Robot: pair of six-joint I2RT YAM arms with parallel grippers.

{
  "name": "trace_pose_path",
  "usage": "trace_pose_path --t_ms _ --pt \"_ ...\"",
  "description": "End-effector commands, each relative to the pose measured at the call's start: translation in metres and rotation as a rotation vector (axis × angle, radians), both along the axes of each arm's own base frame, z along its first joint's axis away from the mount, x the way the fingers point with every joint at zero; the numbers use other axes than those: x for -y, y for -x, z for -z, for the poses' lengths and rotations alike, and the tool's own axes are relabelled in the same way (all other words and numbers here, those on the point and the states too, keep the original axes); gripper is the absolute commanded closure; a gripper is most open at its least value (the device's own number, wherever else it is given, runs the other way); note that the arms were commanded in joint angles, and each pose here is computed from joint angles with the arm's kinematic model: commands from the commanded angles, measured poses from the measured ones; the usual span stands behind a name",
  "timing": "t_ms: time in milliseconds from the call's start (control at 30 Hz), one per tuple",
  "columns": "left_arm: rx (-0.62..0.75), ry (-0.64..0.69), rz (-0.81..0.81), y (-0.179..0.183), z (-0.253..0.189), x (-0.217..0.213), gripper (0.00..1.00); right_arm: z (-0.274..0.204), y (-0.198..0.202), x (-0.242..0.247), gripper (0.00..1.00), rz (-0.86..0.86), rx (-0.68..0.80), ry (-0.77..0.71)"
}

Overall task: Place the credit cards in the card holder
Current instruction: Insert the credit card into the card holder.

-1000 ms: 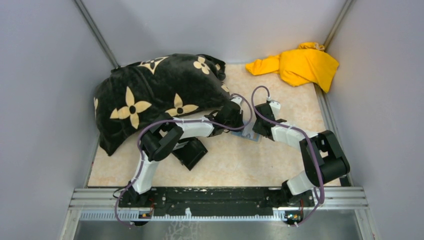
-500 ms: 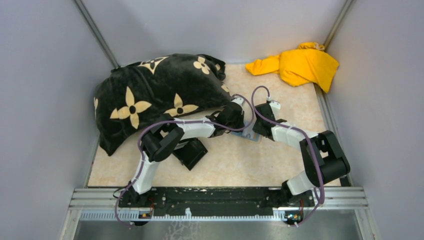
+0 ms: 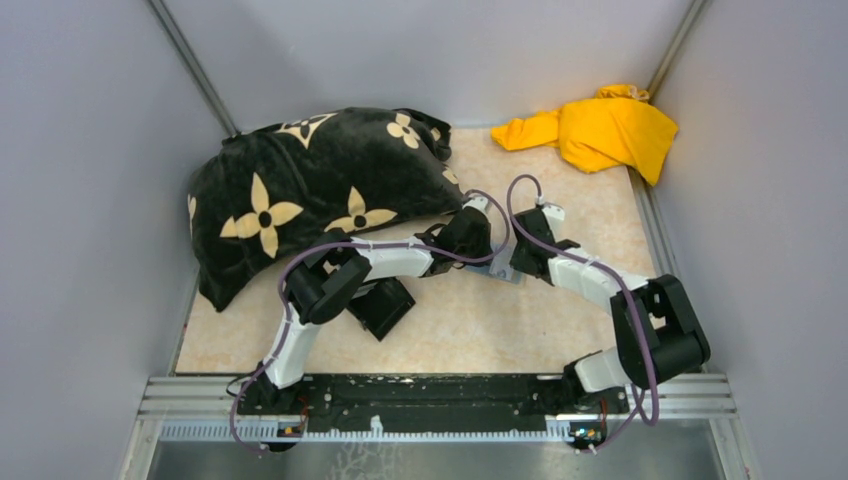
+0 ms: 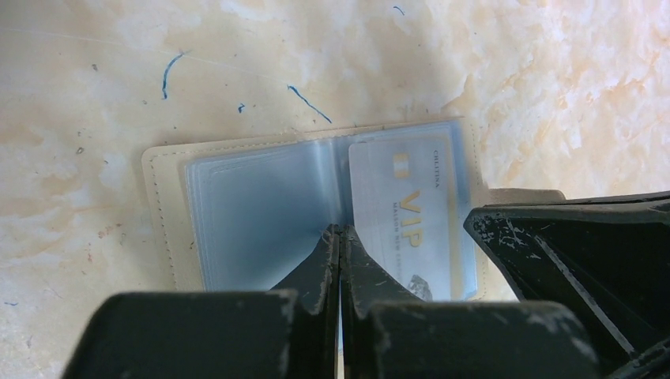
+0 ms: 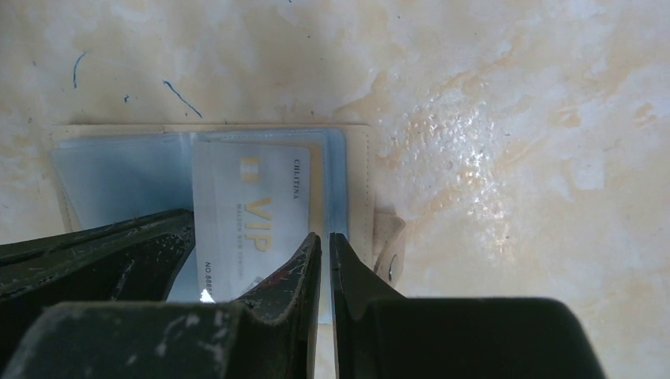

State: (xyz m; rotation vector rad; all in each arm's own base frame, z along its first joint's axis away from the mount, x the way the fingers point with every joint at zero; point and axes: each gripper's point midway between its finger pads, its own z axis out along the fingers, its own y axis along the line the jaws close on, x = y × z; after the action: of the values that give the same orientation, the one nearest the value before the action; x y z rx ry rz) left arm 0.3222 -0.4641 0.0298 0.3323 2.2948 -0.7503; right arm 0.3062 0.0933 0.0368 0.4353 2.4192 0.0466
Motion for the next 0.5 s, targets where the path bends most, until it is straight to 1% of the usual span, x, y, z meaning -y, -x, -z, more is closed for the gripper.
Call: trace_pose_path --t_ms 0,200,467 --pt "-0.091 -0.083 0.018 0.021 0.036 -0.008 1.00 -0.008 0.004 0.007 0.90 0.013 0.025 0.031" --pt "-0.100 -0.093 0.010 0.022 0.039 -0.011 1.00 -0.005 0.007 0.017 0.90 0.046 0.016 0.068" --pt "-0.105 -0.100 0.006 0.022 0.042 -0.012 1.00 0.000 0.008 0.028 0.90 0.075 0.008 0.083"
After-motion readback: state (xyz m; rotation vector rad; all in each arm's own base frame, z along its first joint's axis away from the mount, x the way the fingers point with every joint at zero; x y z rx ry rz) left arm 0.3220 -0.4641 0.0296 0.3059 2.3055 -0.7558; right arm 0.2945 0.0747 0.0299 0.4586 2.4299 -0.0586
